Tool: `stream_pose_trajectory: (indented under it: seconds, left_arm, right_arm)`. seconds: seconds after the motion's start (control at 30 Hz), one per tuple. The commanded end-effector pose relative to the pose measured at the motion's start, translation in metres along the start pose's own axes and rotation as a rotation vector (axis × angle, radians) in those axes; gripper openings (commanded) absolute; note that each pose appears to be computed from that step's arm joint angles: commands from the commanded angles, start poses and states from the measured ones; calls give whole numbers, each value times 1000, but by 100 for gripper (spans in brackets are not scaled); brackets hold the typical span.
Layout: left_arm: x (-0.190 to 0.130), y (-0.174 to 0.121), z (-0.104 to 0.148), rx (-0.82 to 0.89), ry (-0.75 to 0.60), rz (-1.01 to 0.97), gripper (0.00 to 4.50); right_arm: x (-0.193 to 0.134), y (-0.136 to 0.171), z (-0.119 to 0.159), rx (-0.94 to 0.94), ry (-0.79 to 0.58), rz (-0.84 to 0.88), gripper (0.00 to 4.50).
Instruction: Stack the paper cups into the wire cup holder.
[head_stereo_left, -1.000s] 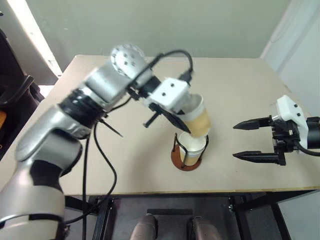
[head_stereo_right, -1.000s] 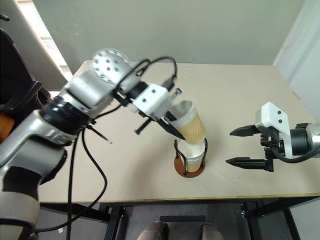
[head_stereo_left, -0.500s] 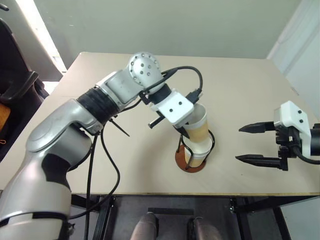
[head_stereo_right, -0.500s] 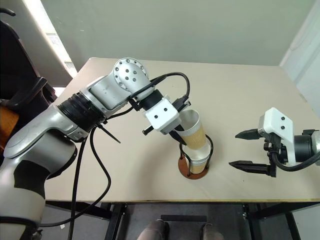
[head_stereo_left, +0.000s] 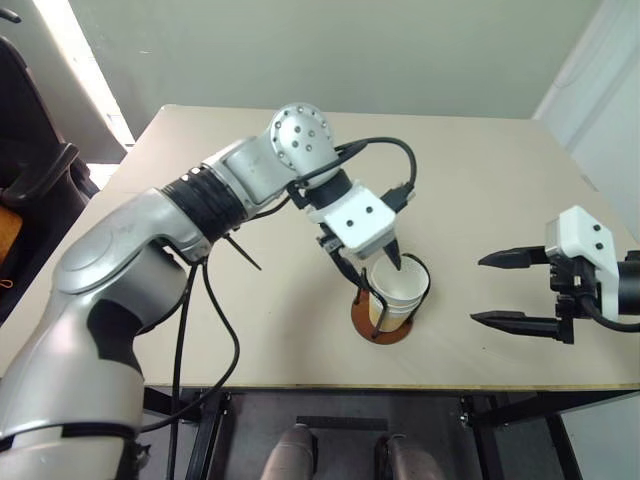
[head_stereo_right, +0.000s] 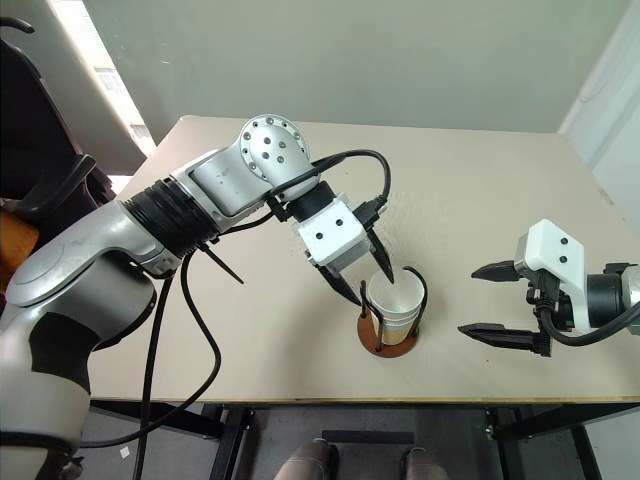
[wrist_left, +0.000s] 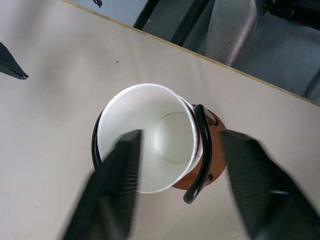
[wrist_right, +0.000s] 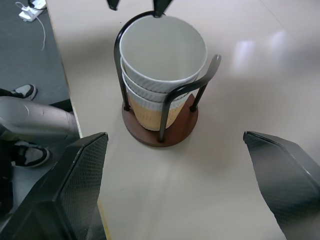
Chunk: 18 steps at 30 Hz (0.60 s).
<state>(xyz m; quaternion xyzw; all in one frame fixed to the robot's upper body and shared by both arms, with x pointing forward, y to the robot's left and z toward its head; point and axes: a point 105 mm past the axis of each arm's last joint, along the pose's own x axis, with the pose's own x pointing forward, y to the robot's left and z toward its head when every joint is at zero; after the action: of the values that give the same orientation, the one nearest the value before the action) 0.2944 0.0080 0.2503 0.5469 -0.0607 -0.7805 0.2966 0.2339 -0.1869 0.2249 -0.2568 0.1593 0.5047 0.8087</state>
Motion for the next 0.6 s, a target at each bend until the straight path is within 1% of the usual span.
stream_pose_trajectory:
  seconds: [0.03, 0.13, 0.2, 0.27, 0.33, 0.4, 0.47, 0.53, 0.6]
  left_arm:
    - [-11, 11, 9, 67, 15, 17, 368]
    - [-16, 16, 7, 45, 8, 61, 368]
    - [-23, 11, 5, -3, -6, 92, 368]
    - [-36, 1, -1, -91, -33, 148, 368]
    - [-49, -23, -8, -188, -33, 181, 368]
    - [-65, -51, -9, -304, -47, 223, 368]
    - [-77, -72, -11, -420, -61, 277, 368]
    - [-87, -97, -22, -579, -68, 357, 368]
    - [-92, -126, -34, -779, -134, 459, 368]
  right_arm:
    - [-5, -3, 8, -52, -1, -31, 450]
    - [-4, -3, 8, -50, -9, -22, 450]
    - [-1, -2, 9, -47, -27, 5, 450]
    - [2, -1, 11, -40, -66, 34, 450]
    - [2, -4, 14, -27, -102, 46, 450]
    - [1, -9, 15, -14, -135, 51, 450]
    - [0, -15, 16, 0, -162, 52, 450]
    - [-1, -20, 16, 8, -175, 55, 450]
    - [-2, -25, 12, 16, -164, 54, 450]
